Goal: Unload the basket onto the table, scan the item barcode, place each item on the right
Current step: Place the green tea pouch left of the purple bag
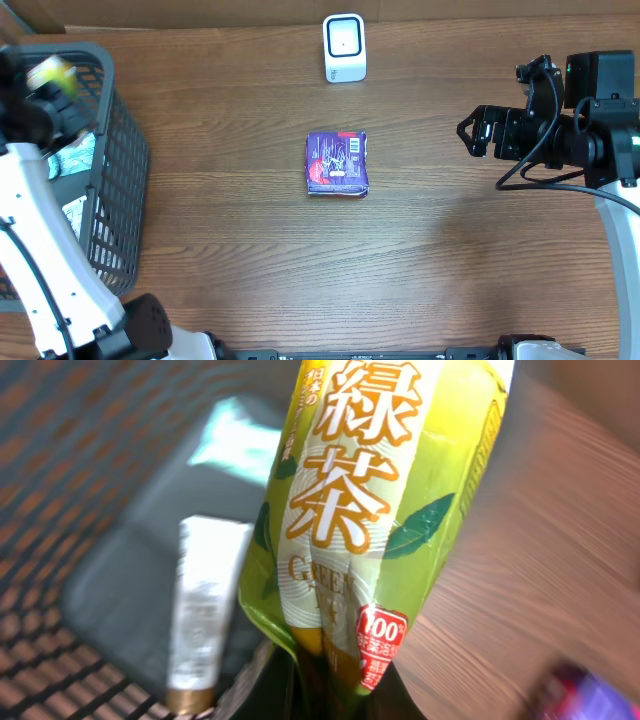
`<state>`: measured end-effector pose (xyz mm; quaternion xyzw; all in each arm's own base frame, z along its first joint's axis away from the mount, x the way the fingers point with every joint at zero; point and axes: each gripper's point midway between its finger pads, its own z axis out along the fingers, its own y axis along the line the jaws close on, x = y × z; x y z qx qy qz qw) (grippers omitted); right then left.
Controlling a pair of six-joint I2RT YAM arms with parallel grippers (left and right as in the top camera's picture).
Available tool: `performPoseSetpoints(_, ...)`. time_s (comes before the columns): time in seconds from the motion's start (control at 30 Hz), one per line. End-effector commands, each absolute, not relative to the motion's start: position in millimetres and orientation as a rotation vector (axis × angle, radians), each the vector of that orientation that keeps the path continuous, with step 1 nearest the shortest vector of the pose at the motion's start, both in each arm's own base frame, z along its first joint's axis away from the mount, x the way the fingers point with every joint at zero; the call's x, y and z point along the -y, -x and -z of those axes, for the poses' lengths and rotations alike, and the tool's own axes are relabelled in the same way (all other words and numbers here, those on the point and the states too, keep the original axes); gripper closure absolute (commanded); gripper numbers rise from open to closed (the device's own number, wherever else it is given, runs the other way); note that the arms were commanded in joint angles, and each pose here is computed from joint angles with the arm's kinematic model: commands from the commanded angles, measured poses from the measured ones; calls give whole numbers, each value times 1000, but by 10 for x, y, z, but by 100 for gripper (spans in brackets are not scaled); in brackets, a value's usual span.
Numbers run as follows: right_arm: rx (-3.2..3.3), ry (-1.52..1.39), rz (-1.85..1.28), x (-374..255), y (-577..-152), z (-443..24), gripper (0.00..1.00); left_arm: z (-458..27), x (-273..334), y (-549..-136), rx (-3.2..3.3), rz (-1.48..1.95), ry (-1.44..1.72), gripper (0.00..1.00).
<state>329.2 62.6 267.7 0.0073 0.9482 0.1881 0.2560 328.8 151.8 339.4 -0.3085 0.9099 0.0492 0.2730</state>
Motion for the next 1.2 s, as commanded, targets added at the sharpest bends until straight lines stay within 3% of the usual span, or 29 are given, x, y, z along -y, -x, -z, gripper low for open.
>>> performPoseSetpoints(0.0, -2554, -12, -514, -626, -3322, -2723, 0, -3601, -870, -3440, -2469, -30, 550, 96)
performPoseSetpoints(0.27, -2542, -17, -488, -593, -3357, -2732, 0, -3053, 425, -3600, -2644, 141, 322, 96)
performPoseSetpoints(0.5, -2543, -17, -488, -594, -3355, -2731, 0, -2016, 1068, -3513, -2809, 146, 303, 96)
performPoseSetpoints(0.83, -2564, -22, -490, -594, -3313, -2704, 0, -948, 1179, -3384, -2831, 93, 386, 96)
performPoseSetpoints(1.17, -2564, -22, -490, -594, -3312, -2703, 0, -579, 1186, -3328, -2819, 126, 385, 94)
